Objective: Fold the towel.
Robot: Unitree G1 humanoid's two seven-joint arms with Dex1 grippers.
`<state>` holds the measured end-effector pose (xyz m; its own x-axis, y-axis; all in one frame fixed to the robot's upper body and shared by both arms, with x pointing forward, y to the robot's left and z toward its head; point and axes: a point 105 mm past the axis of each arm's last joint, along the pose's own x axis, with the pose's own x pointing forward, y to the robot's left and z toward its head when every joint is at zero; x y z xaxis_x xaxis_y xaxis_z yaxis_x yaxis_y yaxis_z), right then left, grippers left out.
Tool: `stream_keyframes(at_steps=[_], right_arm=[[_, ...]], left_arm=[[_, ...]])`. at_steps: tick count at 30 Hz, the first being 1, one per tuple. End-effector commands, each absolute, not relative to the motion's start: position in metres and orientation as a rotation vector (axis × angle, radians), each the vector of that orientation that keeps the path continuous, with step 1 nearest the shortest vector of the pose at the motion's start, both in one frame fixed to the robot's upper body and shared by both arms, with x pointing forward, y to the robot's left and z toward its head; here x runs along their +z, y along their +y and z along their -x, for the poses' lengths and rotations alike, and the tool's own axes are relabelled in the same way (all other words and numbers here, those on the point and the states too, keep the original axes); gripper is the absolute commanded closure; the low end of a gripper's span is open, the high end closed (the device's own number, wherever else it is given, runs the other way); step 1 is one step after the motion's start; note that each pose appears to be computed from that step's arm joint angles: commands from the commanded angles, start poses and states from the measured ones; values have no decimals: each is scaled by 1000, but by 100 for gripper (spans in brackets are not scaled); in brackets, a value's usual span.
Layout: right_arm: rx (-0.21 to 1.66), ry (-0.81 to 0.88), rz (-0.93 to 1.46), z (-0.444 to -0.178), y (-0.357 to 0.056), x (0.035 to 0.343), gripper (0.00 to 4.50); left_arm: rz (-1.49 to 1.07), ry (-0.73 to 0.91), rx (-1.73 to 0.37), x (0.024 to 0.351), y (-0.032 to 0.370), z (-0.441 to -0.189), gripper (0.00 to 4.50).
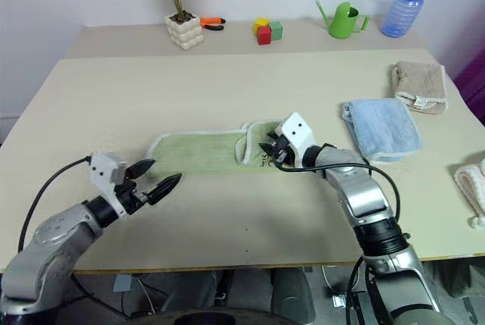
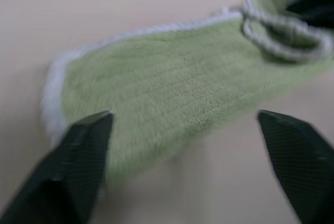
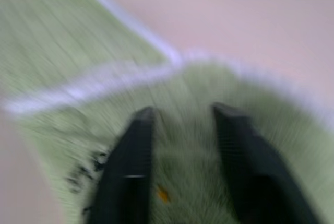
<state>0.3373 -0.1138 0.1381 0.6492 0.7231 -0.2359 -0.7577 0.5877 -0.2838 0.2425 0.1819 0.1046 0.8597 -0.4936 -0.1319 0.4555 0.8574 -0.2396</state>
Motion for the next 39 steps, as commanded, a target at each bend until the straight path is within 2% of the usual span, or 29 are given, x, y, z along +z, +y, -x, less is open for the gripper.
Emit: stream_keyframes(at_steps=[1, 2, 3, 7, 12, 18, 29, 39], right_arm=[[968, -39, 477, -325, -102, 170, 65], [988, -52, 494, -322, -100, 172, 14], [1002, -58, 500, -321, -98, 173, 6], [1031, -79, 512, -319, -92, 174, 6], [1024, -94, 521, -320, -90, 172, 6], [1021, -109, 521, -320, -88, 173, 6], [1000, -98, 532, -318, -92, 167, 6], [1006, -106, 555, -319, -86, 164, 6]], left_arm=[[358, 191, -444, 112, 182, -235, 0], [385, 211, -424, 109, 183, -234, 0], [423, 217, -390, 107, 186, -236, 0], [661, 211, -274, 107, 194, -243, 0], [786, 287, -212, 96, 194, -247, 0], [821, 345, -183, 92, 193, -257, 0], [894, 389, -217, 78, 189, -220, 0], [911, 436, -111, 72, 188, -260, 0]])
